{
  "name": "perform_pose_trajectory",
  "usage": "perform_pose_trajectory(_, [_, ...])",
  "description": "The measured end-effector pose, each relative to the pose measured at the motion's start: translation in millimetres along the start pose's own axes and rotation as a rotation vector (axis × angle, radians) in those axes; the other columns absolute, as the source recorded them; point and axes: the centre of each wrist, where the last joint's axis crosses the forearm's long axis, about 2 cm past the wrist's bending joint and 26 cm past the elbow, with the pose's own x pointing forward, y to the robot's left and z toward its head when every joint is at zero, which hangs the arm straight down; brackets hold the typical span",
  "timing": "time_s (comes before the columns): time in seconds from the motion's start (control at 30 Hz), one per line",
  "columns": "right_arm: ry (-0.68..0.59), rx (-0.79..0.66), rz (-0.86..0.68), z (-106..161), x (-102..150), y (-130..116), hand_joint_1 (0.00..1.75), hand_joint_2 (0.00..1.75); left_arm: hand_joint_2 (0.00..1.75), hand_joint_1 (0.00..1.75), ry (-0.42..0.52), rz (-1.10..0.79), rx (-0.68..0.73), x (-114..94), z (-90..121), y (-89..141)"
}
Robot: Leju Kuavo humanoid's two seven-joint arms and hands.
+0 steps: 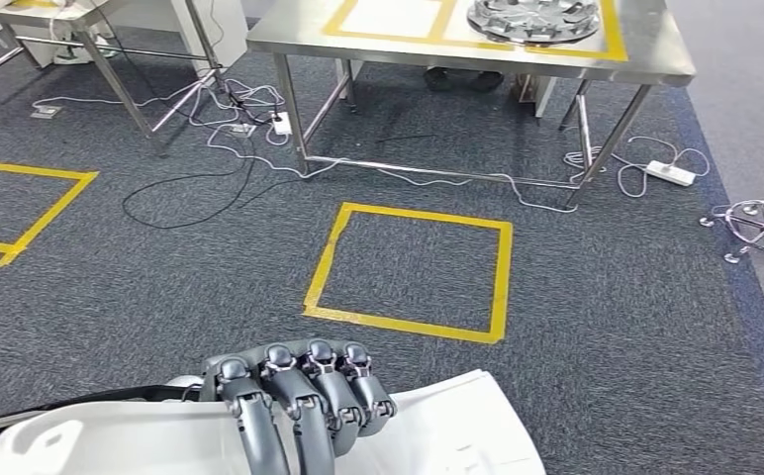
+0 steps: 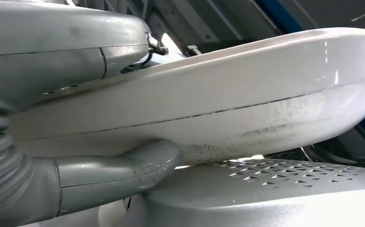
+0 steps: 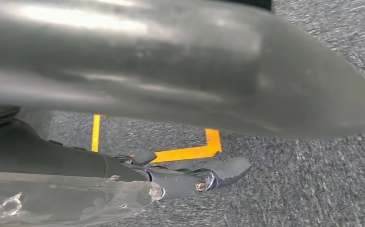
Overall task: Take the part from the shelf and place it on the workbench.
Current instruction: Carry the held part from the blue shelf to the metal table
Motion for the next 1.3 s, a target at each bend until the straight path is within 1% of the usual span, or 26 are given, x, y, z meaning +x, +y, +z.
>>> perform_pose_trajectory(0.67, [0.026, 0.019, 0.015, 0.3, -1.5, -0.3, 0.0, 0.0, 1.75, 1.75, 0.012, -0.007, -0.004, -0.2, 2.3, 0.9])
perform_pose_trajectory(1.3, [0.024, 0.017, 0.031, -0.1, 0.6, 0.5, 0.0, 0.0, 1.75, 1.75, 0.018, -0.005, -0.006, -1.7, 2.0, 0.8])
